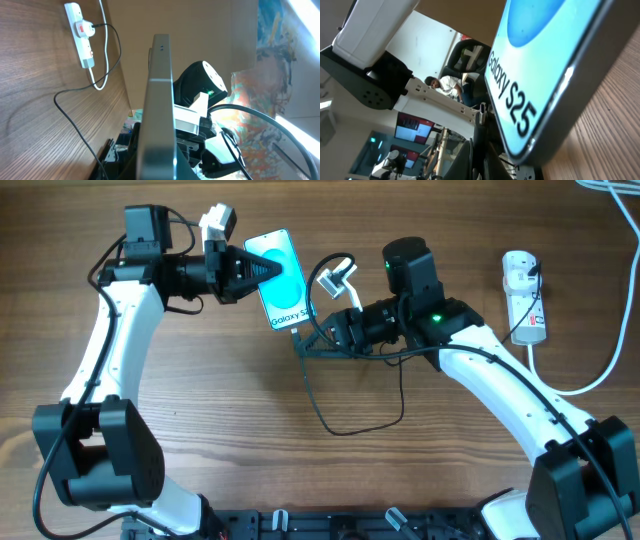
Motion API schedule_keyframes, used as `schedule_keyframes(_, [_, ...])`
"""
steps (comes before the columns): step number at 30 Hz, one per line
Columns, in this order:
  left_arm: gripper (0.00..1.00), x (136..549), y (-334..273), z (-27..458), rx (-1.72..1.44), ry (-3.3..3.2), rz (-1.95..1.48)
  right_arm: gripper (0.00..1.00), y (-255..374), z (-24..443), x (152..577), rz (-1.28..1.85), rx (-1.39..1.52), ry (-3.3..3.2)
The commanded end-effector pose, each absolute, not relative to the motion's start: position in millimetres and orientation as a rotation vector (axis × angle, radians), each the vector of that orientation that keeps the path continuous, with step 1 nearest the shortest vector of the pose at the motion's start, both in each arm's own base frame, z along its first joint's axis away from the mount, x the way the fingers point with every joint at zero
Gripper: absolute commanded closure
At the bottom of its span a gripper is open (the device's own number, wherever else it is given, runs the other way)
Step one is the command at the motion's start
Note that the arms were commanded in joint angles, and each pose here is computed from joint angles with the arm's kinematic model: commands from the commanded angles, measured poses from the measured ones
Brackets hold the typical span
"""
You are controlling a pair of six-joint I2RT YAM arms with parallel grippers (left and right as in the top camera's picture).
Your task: Plug charger to phone and switch on socket
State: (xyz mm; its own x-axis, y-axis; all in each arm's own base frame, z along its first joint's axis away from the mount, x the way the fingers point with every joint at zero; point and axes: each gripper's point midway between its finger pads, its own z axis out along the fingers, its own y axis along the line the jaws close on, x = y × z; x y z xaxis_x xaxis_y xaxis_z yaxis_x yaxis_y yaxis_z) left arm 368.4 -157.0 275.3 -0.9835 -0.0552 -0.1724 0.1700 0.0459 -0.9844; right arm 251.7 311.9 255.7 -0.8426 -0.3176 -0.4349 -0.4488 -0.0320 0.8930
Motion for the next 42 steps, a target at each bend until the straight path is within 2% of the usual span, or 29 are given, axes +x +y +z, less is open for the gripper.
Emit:
schedule_keyframes(1, [0.96, 362.7, -158.8, 286.2, 0.179, 2.097, -2.102, 0.96, 314.0, 252.3, 252.0, 2.022, -0.843, 2.120])
schedule_keyframes(30, [0.96, 360.9, -158.8, 285.0, 0.117, 2.128, -2.135, 0.96, 305.4, 250.9, 260.9, 2.011, -0.796, 2.132])
schedule_keyframes(42, [0.96, 355.2, -173.3, 285.6, 0.182, 2.133, -2.145, 0.96, 305.4, 250.8, 260.9, 2.011, -0.795, 2.133])
